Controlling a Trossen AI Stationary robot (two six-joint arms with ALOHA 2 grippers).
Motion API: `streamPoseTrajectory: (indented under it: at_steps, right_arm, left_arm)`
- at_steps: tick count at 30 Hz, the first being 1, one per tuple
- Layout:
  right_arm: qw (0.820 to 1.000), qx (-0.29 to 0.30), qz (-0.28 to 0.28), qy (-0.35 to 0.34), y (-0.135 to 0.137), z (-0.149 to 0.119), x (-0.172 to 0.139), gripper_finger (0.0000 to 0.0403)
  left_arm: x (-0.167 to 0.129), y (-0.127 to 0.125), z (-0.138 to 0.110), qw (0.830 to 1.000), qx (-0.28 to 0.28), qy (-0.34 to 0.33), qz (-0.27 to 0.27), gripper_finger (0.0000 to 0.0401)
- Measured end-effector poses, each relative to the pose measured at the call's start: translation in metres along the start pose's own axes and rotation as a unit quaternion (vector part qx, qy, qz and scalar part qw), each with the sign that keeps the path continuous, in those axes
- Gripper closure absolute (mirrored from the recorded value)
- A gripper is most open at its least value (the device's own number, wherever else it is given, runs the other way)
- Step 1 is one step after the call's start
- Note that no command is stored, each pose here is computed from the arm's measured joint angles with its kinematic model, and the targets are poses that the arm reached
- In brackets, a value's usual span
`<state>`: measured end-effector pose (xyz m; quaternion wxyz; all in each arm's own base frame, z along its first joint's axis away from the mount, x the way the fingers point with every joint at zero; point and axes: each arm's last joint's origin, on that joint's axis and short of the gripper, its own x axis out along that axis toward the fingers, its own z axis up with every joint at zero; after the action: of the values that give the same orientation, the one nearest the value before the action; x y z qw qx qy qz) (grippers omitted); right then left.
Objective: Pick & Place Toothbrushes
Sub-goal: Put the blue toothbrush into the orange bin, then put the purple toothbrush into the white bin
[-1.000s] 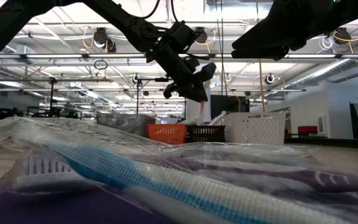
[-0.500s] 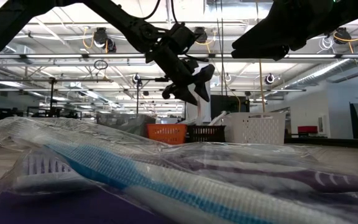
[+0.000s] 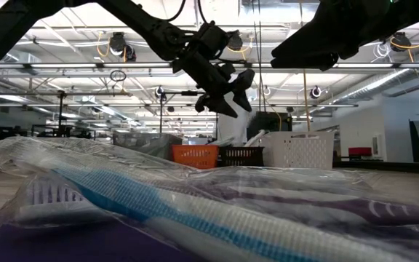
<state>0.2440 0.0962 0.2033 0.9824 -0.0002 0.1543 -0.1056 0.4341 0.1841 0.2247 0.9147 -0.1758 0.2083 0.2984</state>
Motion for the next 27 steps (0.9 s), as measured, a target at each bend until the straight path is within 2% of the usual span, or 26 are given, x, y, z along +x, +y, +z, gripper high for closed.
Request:
streamPoseTrajectory:
  at_steps: [5,11,15,19,22,27]
  right_arm:
    - [1.0,-0.001,0.0,0.0,0.0,0.0,0.0,0.0206]
    - [1.0,-0.002,0.0,0.0,0.0,0.0,0.0,0.0206]
    - [1.0,-0.002,0.0,0.0,0.0,0.0,0.0,0.0206]
    - [1.0,-0.002,0.0,0.001,0.0,0.0,0.0,0.0206]
    - [1.0,-0.004,-0.001,0.004,0.0,-0.001,0.0,0.0206]
    - [1.0,-0.006,-0.001,0.008,0.0,-0.002,0.0,0.0206]
  left_arm:
    - [0.0,0.006,-0.005,0.999,0.002,0.029,0.016,0.0173]
    - [0.0,0.006,-0.006,0.999,0.017,0.034,0.027,0.0173]
    - [-0.002,0.005,-0.007,0.998,0.032,0.054,-0.003,0.0173]
    - [-0.017,0.001,-0.006,0.994,0.042,0.099,-0.037,0.0174]
    - [-0.033,-0.008,-0.008,0.986,0.08,0.14,-0.045,0.0174]
    - [-0.059,-0.03,-0.022,0.963,0.156,0.212,-0.058,0.0174]
